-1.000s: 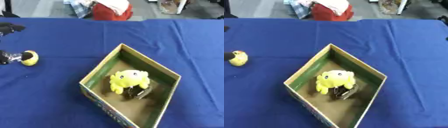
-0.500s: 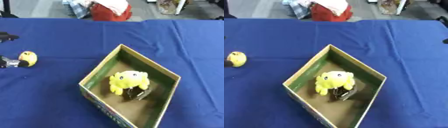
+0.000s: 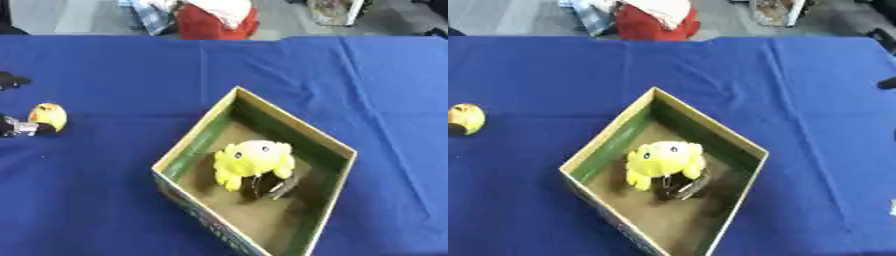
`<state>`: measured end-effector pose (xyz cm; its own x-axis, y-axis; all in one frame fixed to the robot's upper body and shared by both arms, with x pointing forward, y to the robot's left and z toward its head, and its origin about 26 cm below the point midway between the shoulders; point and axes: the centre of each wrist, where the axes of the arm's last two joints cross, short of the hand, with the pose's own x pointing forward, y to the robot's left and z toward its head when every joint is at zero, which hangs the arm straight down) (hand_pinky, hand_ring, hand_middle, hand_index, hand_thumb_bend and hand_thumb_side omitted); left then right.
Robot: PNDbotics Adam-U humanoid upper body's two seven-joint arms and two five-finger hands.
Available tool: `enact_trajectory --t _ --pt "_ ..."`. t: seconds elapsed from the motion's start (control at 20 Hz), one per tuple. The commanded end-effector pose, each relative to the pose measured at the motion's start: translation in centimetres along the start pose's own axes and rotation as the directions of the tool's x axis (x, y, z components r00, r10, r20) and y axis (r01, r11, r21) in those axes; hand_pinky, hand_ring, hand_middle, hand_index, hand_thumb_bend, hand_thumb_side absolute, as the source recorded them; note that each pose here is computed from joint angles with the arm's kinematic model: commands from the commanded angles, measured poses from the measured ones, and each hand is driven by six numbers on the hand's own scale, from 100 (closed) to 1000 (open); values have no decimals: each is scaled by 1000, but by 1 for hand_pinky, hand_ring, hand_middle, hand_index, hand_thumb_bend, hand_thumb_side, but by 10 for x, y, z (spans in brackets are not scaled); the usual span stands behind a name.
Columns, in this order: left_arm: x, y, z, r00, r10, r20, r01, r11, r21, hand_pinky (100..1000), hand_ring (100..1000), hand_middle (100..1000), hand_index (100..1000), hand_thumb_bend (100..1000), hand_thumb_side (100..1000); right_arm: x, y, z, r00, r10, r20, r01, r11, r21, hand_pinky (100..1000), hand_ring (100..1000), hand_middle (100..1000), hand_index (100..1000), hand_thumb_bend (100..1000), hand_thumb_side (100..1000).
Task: Pick up objects on the table and place them in the box.
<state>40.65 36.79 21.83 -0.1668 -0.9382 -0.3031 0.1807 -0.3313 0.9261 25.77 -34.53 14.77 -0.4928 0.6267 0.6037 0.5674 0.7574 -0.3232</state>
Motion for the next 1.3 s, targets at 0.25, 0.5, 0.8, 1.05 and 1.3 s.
enact_trajectory --t 0.25,0.5,0.8,1.05,1.3 --pt "-9 -3 -11 997 -18 -70 18 1000 -5 839 850 825 995 736 1000 5 -1 -4 1000 10 24 -10 1000 2 890 901 538 827 100 986" --pt "-13 -13 -17 993 -17 -115 15 1000 -17 833 844 816 989 677 1000 5 1 -3 1000 10 21 -11 1000 3 890 902 537 826 100 986" --pt "-13 -20 -22 993 -9 -116 7 1000 -23 808 826 792 953 554 1000 6 3 -2 1000 10 16 -10 1000 2 891 902 537 826 100 985" --pt "-10 -23 -24 994 22 -103 -24 1000 -18 782 807 761 889 335 1000 5 4 -1 1000 13 9 -13 1000 -2 887 903 537 826 100 981" --pt "-8 -25 -25 994 78 -73 -80 996 -27 743 774 718 813 190 1000 5 5 0 1000 16 3 -16 1000 0 891 909 544 830 100 977"
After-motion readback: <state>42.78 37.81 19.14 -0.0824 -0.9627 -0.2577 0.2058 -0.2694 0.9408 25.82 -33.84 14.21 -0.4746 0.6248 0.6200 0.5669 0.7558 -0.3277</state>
